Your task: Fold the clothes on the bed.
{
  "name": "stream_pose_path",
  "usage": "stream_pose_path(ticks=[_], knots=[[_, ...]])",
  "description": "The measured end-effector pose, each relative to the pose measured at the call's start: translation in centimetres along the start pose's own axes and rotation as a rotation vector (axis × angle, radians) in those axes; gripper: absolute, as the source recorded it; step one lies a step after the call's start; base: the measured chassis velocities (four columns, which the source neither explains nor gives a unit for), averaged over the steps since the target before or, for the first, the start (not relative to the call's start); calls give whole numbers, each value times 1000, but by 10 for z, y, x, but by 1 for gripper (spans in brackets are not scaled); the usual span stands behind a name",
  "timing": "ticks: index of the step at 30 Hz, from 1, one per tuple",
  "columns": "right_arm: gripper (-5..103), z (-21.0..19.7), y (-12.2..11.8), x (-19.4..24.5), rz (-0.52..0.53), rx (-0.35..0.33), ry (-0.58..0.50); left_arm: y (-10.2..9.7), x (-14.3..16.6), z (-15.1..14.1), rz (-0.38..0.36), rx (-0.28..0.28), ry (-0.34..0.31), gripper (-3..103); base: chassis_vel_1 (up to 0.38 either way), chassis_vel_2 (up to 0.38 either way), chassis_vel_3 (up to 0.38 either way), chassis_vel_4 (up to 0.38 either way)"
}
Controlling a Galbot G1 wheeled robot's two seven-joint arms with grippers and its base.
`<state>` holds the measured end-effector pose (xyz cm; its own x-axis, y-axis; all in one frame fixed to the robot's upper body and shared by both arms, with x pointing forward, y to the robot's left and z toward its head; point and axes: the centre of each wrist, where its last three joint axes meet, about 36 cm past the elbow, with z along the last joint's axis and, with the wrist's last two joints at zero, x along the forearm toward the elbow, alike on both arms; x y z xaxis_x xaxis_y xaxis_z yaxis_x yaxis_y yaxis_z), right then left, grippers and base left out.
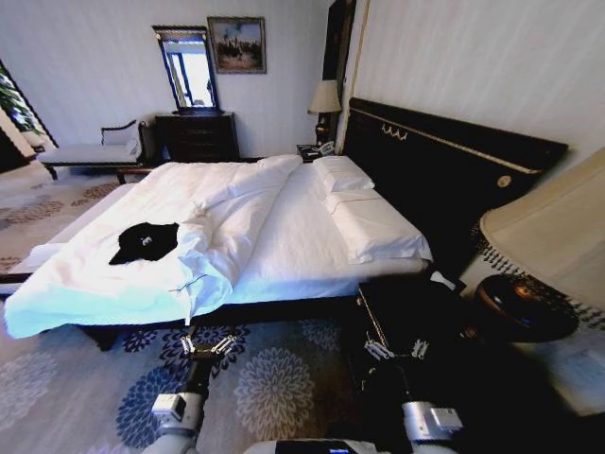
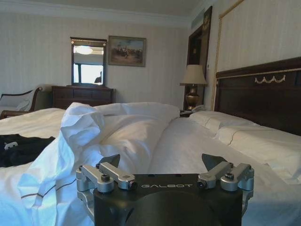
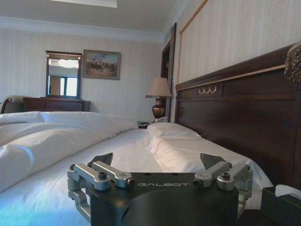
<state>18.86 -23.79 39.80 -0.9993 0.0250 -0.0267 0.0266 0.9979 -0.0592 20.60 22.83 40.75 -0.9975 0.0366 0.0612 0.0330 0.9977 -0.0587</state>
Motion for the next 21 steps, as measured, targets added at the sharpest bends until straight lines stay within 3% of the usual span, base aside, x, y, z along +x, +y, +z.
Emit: stream_pose_path(ticks=[21], knots=[[100, 1, 0, 1, 2, 1, 2, 4, -4, 0, -7, -14, -9, 100, -66, 66, 61, -62]])
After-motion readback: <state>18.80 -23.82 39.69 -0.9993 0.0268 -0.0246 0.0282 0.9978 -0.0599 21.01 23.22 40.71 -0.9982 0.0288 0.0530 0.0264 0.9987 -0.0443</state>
